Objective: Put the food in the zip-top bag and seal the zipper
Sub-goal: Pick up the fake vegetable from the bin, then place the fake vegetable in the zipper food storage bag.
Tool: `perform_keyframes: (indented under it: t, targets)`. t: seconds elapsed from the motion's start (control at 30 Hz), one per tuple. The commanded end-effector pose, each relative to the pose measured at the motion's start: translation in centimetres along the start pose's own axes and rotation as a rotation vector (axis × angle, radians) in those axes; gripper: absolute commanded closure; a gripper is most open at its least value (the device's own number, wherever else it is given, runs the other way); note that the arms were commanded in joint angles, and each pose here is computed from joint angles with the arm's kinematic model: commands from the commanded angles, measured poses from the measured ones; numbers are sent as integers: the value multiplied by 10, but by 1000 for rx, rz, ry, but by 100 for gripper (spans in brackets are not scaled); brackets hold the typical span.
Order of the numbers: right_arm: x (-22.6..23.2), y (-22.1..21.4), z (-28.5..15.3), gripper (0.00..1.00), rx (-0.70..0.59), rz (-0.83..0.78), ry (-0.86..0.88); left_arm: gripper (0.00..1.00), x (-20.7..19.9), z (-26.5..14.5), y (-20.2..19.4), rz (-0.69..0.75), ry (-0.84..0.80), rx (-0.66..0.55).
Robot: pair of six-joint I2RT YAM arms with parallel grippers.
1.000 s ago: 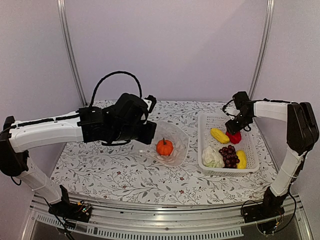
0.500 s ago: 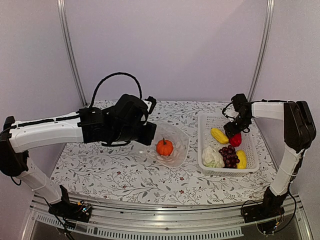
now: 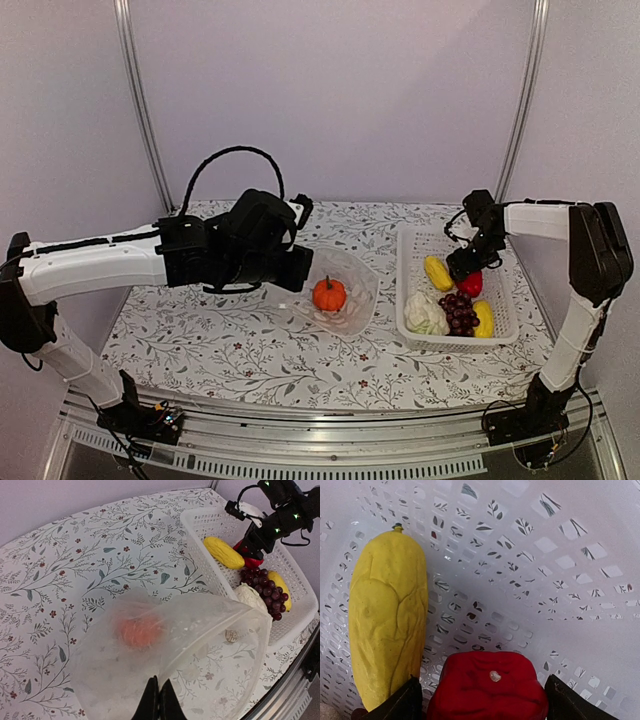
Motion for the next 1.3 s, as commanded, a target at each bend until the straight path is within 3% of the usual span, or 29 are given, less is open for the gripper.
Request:
perform_keyframes:
  t: [0.0, 0.13, 0.4, 0.57, 0.67, 0.9, 1.27]
  targets:
    - [-4, -3, -17, 16, 3, 23, -3, 100, 7, -6, 3, -19, -2, -18]
    - [-3, -7, -15, 20, 16, 29, 10, 100, 5, -6, 3, -18, -6, -16]
    - [-1, -4, -21, 42, 1, 26, 22, 100, 5, -8, 1, -27, -11, -17]
    - [-5, 19, -53, 47, -95, 21, 22, 100, 3, -7, 3, -36, -21, -27]
    - [9, 36, -87, 49, -184, 8, 123, 100, 2, -6, 5, -39, -21, -33]
    - [88, 48, -178, 56, -387, -172, 485, 100, 0, 0, 8, -59, -28, -45]
    - [198, 11, -305, 60, -590, -505, 914, 100, -1, 12, 9, -114, -30, -40]
Point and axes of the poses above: each gripper's point midway between its finger pads, its own z axis out along the fingers, its own x axis along the line the jaws close on, y = z × x, the point moved 1 cm from there along -z, back along the fingers, and after that the axes turned 13 degrees about z, right-handed, at the moved point
